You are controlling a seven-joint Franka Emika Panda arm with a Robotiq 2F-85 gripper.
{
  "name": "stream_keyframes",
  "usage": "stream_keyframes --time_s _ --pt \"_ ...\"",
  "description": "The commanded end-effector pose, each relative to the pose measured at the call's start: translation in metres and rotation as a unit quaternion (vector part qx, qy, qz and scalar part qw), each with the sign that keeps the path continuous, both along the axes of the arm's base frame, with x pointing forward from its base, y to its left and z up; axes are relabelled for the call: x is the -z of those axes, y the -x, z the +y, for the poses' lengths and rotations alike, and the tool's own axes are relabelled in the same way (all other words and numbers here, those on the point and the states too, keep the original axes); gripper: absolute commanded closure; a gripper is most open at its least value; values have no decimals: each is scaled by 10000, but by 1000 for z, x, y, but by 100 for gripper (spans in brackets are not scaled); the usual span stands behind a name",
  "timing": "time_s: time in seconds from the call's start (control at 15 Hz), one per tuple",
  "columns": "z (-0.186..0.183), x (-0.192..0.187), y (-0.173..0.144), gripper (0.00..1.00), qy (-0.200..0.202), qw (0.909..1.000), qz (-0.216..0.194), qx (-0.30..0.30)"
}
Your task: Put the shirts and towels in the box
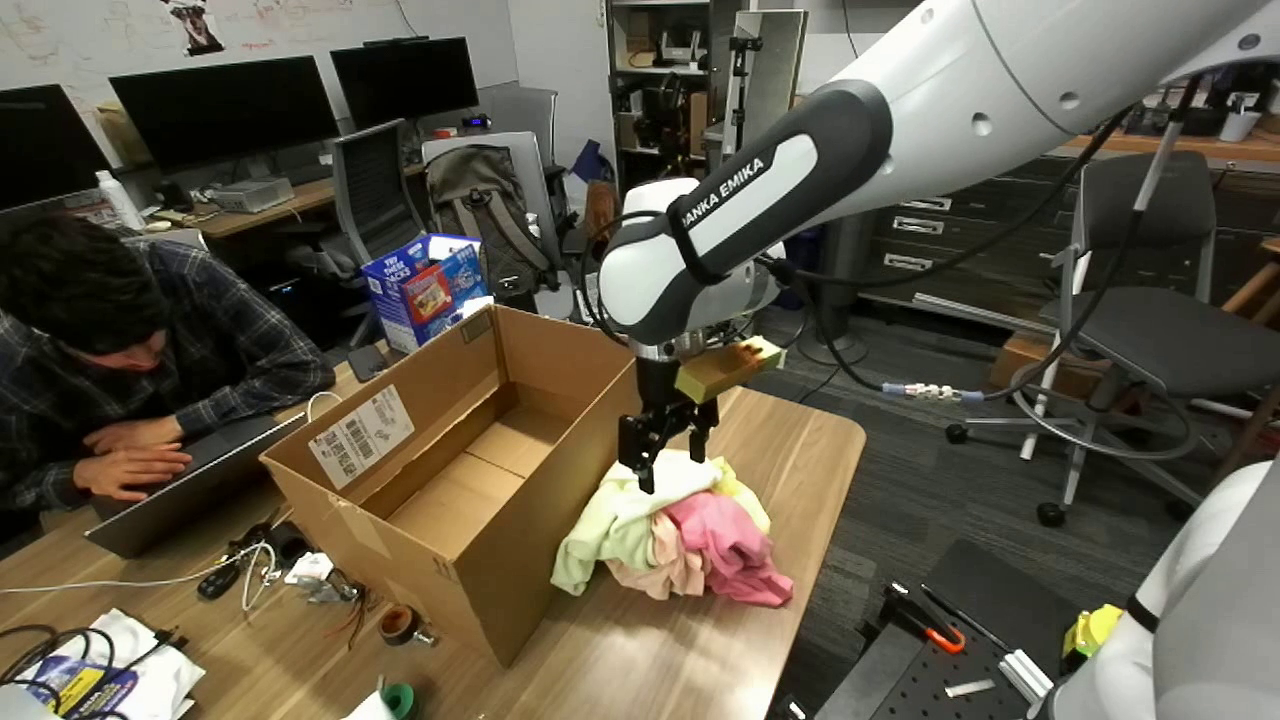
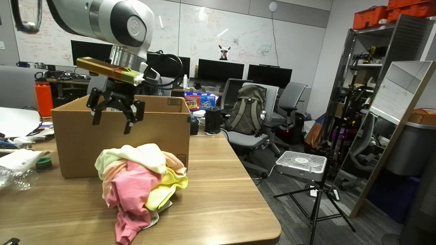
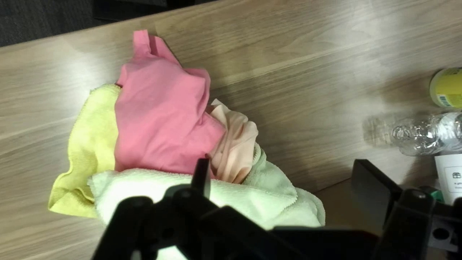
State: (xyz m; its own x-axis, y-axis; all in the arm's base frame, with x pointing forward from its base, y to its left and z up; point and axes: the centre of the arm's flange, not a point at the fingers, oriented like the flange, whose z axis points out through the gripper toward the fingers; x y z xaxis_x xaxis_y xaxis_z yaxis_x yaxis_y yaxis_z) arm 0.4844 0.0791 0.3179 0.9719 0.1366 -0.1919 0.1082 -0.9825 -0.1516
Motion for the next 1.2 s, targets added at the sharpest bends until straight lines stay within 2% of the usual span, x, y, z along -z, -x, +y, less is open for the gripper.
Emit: stream_keyframes --time_s 0.0,0.27,0.47,0.87,1.13 --pt "6 13 -6 0 -210 9993 6 -305" --pt "10 33 -13 0 -427 9982 83 -410" --pt "14 46 -25 0 -563 9975 -13 -417" --pt "15 67 -70 0 -469 9935 -894 -519" --pt "7 66 -76 0 -282 9926 -1054 -541"
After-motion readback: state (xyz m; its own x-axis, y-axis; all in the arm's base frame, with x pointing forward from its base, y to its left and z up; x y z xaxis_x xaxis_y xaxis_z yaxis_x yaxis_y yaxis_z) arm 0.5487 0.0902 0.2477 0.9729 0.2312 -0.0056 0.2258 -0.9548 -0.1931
